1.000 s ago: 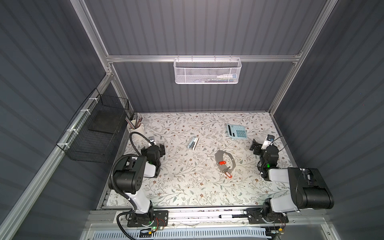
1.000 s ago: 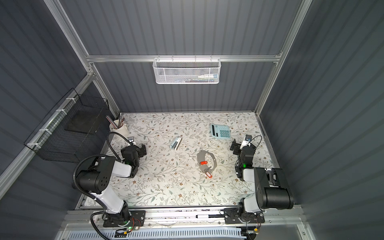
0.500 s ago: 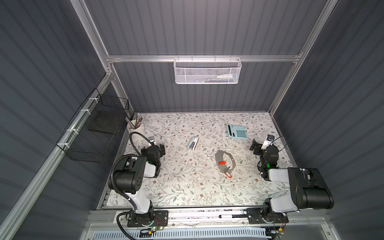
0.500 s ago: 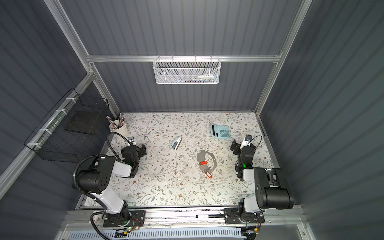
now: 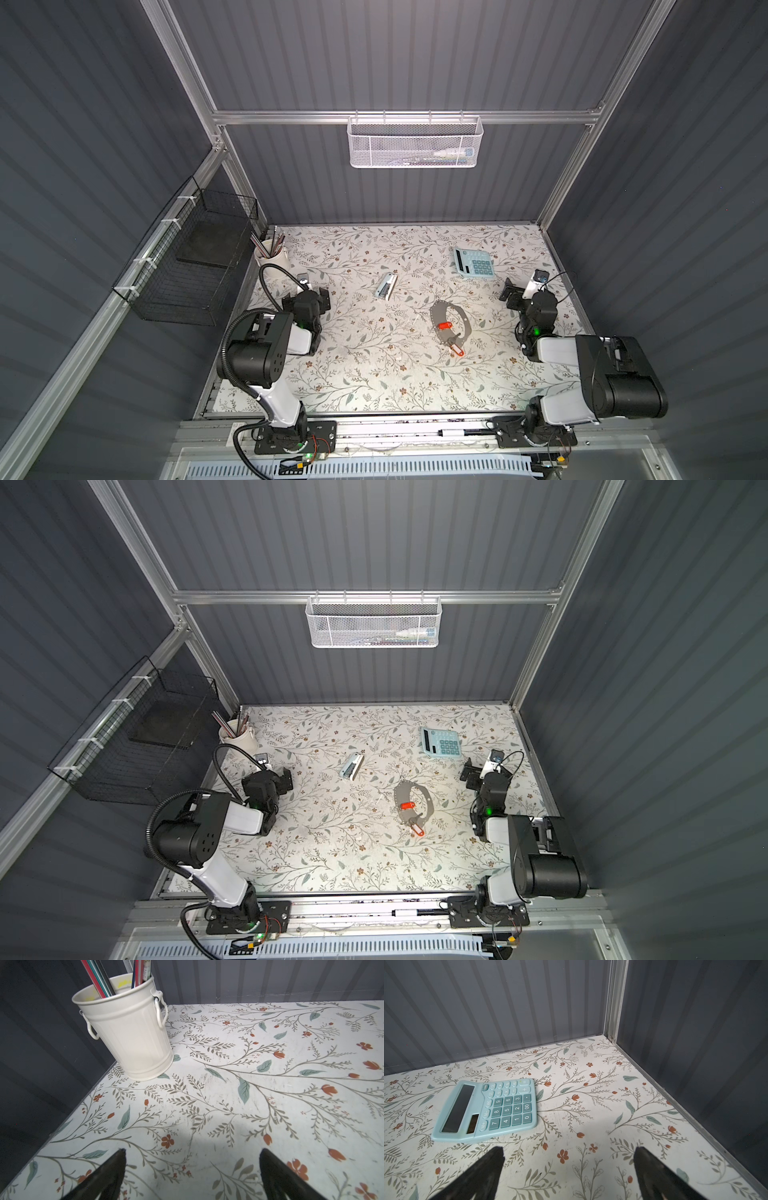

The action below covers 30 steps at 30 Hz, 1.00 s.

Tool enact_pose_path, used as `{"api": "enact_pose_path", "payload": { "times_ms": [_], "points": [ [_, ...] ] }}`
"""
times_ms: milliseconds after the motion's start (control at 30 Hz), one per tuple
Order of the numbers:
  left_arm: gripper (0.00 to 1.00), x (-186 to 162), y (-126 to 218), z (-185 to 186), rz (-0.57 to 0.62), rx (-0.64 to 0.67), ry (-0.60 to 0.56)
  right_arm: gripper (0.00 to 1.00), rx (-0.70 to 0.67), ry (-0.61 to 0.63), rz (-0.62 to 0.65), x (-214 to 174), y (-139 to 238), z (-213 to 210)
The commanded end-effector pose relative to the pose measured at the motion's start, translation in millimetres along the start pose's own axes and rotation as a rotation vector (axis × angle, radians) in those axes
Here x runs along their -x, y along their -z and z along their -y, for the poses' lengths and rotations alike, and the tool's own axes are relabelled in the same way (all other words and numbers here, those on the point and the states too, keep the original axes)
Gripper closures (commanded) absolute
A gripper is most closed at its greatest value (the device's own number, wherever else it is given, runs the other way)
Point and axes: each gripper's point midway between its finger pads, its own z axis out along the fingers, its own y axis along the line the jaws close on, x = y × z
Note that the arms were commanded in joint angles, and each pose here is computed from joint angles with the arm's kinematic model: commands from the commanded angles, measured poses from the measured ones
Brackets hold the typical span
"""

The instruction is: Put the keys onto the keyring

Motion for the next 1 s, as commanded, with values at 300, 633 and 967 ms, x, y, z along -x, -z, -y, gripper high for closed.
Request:
{"api": "enact_pose_path", "payload": {
  "times_ms": [300, 633, 967],
  "points": [
    [0.0, 2.8, -0.5, 3.1, 0.009, -0.009, -0.004, 0.01, -0.002, 0.009, 0.008, -1.3, 3.1, -2.4],
    [0.0, 2.5, -0.4, 2.9, 0.009, -0.008, -0.004, 0.01, 0.0, 0.009, 0.009, -0.7, 3.0, -2.9],
    [0.0, 2.5, -0.5, 2.6, 0.009, -0.007, -0.004, 0.01, 0.0, 0.008, 0.007, -0.6, 2.3, -2.8]
  ]
}}
